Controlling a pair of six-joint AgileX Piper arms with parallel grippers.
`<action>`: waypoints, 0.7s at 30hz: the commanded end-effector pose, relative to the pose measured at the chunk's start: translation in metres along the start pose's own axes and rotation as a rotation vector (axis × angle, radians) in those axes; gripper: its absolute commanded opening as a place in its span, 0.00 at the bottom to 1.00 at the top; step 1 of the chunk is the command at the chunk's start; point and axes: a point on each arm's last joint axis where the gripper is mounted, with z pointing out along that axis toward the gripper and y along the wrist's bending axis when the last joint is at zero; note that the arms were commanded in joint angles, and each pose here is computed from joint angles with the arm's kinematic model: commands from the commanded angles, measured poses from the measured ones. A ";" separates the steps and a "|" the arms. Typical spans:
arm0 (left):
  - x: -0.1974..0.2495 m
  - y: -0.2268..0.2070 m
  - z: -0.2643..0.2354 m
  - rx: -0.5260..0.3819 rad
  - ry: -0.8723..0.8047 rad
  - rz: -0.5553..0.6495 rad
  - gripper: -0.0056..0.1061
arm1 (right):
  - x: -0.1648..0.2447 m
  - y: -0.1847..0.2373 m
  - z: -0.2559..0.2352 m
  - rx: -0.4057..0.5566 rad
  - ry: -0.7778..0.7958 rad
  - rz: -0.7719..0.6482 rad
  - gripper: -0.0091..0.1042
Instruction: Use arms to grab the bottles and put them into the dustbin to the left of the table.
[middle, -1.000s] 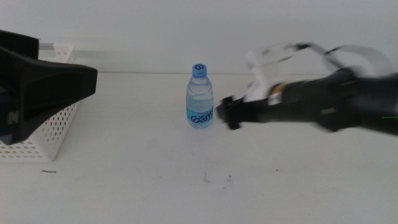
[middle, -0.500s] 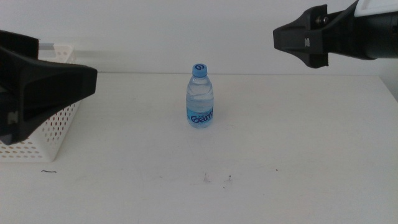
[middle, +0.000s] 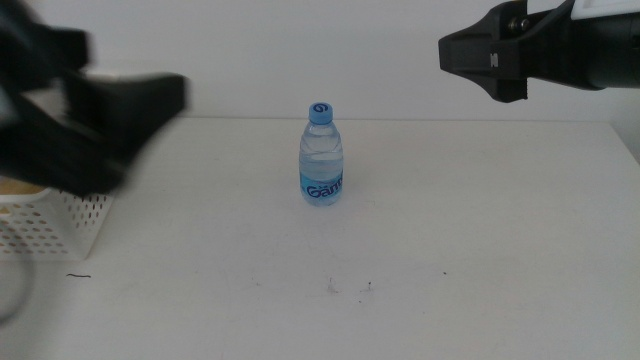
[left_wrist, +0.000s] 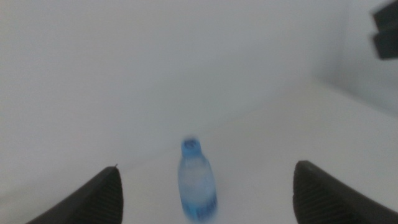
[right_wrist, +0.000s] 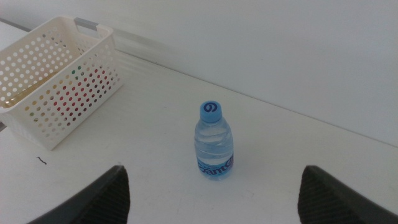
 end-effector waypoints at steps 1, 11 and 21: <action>0.041 -0.001 0.025 -0.023 -0.156 -0.010 0.89 | -0.002 -0.003 -0.002 0.013 -0.020 -0.011 0.89; 0.189 -0.006 0.067 -0.055 -0.029 -0.213 0.89 | -0.002 -0.003 -0.002 0.013 -0.020 -0.011 0.89; 0.212 -0.005 0.119 -0.068 -0.115 -0.171 0.89 | -0.002 -0.003 -0.002 0.013 -0.020 -0.011 0.89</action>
